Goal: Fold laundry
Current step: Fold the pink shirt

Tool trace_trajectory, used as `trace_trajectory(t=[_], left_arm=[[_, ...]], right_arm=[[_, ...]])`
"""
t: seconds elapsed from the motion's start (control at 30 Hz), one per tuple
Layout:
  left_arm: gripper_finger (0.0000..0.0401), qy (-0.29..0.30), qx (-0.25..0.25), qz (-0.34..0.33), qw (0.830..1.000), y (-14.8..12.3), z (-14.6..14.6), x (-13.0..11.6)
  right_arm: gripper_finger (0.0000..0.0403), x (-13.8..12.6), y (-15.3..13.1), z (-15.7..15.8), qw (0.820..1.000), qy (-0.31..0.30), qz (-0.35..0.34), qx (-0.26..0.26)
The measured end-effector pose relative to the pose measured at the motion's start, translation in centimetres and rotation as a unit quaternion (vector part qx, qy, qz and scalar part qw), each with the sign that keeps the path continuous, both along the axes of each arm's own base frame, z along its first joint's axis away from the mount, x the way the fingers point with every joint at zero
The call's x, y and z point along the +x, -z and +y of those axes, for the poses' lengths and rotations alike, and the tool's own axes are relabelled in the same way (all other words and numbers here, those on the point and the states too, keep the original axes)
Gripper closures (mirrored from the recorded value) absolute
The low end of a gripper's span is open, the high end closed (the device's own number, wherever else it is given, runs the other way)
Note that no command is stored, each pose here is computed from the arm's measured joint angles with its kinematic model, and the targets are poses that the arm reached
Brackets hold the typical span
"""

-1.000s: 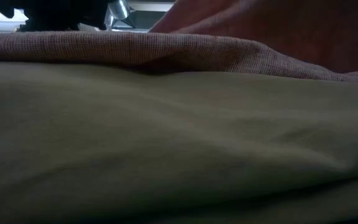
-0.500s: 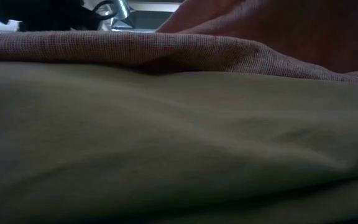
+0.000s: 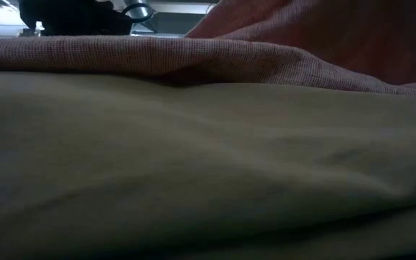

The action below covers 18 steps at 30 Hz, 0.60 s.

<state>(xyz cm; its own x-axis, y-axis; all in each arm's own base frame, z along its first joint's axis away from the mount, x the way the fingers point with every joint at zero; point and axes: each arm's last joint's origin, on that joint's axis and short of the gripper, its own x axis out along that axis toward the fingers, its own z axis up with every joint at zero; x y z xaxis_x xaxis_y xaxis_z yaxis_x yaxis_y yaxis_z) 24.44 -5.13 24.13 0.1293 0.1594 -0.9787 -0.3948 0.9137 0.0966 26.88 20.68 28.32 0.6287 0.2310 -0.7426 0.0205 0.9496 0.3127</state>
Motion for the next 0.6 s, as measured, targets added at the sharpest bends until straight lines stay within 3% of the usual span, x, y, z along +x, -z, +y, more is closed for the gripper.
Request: trace_trajectory(t=[0.17, 0.43, 0.53, 0.6], left_arm=[[0.0282, -0.022, -0.006, 0.001, 1.000, 0.2, 0.0, -0.1], [0.0285, -0.027, -0.006, 0.024, 0.999, 3.2, 0.2, -1.0], [0.0316, -0.025, -0.005, 0.027, 0.999, 3.4, 0.1, -1.1], [0.0358, -0.021, -0.004, 0.032, 0.999, 3.2, 0.0, -1.2]], right_arm=[[0.0389, 0.0, 0.0, 0.0, 1.000, -0.001, 0.000, 0.000], [0.0389, 0.0, 0.0, 0.0, 1.000, -0.002, 0.000, -0.001], [0.0389, 0.0, 0.0, 0.0, 1.000, -0.002, 0.000, -0.001], [0.0389, 0.0, 0.0, 0.0, 1.000, -0.002, 0.001, -0.001]])
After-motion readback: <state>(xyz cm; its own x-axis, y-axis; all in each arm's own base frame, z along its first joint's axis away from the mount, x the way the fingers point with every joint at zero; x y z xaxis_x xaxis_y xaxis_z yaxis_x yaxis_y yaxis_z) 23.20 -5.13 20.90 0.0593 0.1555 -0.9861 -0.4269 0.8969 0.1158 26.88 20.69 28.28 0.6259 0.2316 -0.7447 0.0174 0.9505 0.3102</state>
